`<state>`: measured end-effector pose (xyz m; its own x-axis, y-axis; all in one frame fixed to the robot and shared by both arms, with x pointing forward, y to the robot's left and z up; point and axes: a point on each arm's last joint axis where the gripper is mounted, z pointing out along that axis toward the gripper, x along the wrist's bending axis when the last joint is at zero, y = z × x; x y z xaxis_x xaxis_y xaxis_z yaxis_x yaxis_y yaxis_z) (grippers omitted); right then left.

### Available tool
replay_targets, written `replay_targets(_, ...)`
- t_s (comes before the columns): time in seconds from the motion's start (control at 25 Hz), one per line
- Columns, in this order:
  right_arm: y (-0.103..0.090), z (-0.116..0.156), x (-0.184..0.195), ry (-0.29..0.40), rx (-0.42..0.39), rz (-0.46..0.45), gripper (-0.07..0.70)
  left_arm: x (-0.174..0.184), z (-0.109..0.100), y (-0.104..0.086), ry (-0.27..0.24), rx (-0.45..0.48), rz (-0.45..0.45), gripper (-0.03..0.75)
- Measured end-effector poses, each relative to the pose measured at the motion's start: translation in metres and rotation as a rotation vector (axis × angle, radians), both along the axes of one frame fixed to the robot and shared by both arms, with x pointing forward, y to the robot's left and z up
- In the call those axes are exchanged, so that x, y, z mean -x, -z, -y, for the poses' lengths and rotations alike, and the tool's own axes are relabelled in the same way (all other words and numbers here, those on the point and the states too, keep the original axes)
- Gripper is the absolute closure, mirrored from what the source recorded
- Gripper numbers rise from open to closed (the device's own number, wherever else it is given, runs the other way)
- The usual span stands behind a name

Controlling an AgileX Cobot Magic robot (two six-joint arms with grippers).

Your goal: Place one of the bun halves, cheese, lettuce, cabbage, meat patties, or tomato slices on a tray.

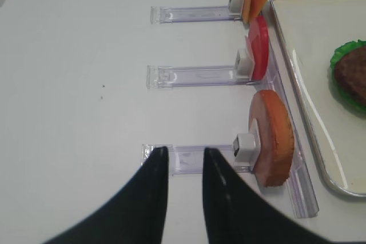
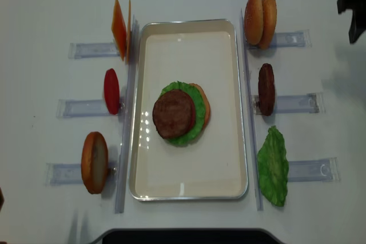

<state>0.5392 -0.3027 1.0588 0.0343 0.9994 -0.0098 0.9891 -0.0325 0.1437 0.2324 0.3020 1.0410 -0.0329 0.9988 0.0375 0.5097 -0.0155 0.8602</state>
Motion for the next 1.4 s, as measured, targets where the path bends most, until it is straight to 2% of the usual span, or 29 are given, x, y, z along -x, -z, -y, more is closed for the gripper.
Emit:
replay_targets(0.04,0.004,-0.001,0.018,0.001,-0.004,-0.020,0.209,0.000,0.000,0.000,0.000,0.000,0.000,0.557)
replay_targets(0.2,0.000,-0.001,0.093,0.011,-0.002,0.005,0.209,0.000,0.000,0.000,0.000,0.000,0.000,0.557)
replay_targets(0.32,-0.001,0.000,0.136,0.025,0.011,0.082,0.210,0.000,0.000,0.000,0.000,0.000,0.000,0.557)
replay_targets(0.52,-0.002,0.000,0.192,0.054,0.006,0.271,0.210,0.000,0.000,0.000,0.000,0.000,0.000,0.557)
replay_targets(0.68,0.020,0.000,0.218,0.048,0.007,0.315,0.210,0.000,0.000,0.000,0.000,0.000,0.000,0.557)
replay_targets(0.76,0.026,-0.001,0.228,0.030,0.007,0.333,0.210,0.000,0.000,0.000,0.000,0.000,0.000,0.557)
replay_targets(0.92,0.018,-0.004,0.247,-0.014,-0.004,0.469,0.211,0.000,0.000,0.000,0.000,0.000,0.000,0.557)
replay_targets(1.2,0.009,-0.005,0.290,-0.028,0.000,0.762,0.211,0.000,0.000,0.000,0.000,0.000,0.000,0.557)
replay_targets(1.4,0.010,-0.008,0.309,-0.069,-0.008,0.881,0.213,0.000,0.000,0.000,0.000,0.000,0.000,0.557)
